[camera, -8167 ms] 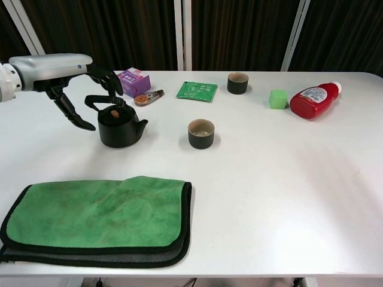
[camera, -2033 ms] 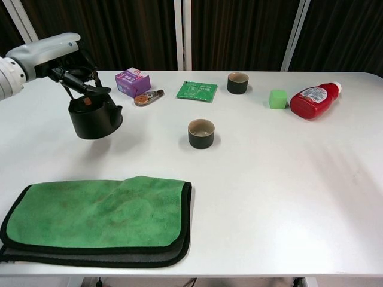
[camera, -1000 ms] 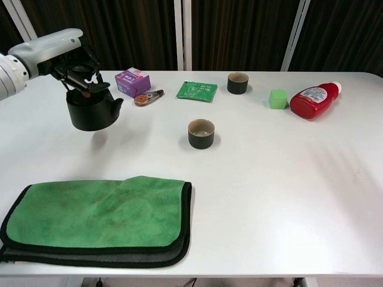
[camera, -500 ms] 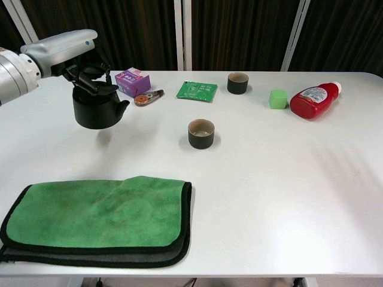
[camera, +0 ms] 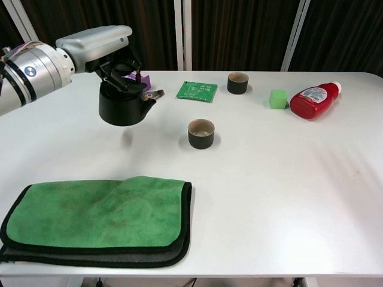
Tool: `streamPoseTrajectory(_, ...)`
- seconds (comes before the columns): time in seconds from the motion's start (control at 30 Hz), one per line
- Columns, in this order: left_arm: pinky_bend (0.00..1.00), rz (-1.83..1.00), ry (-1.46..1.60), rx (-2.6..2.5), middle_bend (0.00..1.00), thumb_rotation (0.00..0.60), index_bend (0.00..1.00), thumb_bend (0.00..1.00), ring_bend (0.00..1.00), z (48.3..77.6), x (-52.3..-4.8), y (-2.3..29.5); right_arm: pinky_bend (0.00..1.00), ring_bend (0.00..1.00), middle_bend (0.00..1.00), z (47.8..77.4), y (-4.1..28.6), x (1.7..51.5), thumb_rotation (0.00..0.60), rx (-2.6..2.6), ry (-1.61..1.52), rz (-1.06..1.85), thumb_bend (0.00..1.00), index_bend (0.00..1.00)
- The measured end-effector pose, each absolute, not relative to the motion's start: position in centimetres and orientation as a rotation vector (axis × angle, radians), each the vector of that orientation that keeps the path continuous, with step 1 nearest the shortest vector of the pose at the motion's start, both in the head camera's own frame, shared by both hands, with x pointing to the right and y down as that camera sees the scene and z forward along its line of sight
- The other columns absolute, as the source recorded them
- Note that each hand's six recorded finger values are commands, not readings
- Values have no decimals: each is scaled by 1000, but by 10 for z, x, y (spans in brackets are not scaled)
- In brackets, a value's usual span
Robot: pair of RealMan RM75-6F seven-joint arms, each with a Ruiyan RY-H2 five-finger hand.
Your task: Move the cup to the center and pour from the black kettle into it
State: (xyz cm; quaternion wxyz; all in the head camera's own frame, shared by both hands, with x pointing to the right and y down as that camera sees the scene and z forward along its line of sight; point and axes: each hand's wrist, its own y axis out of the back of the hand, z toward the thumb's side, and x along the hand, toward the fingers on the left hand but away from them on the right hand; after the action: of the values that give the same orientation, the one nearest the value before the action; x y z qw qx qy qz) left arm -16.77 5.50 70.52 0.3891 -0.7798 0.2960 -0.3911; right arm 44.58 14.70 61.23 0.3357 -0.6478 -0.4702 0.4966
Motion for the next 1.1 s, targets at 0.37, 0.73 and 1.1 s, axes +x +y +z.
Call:
streamPoseTrajectory(0.37, 493, -954, 702, -1974, 1000, 600, 1000, 465, 930, 703, -123, 55, 0, 0, 0, 610, 146, 447, 600, -1686, -1233, 1289, 180, 0)
streamPoseTrajectory(0.73, 494, -955, 680, -1971, 1000, 600, 1000, 464, 931, 706, -99, 51, 0, 0, 0, 606, 147, 450, 600, -1676, -1242, 1289, 180, 0)
streamPoseTrajectory(1.1, 500, -948, 668, -1976, 1000, 600, 1000, 465, 931, 710, -85, 52, 0, 0, 0, 608, 147, 452, 600, -1678, -1242, 1296, 181, 0)
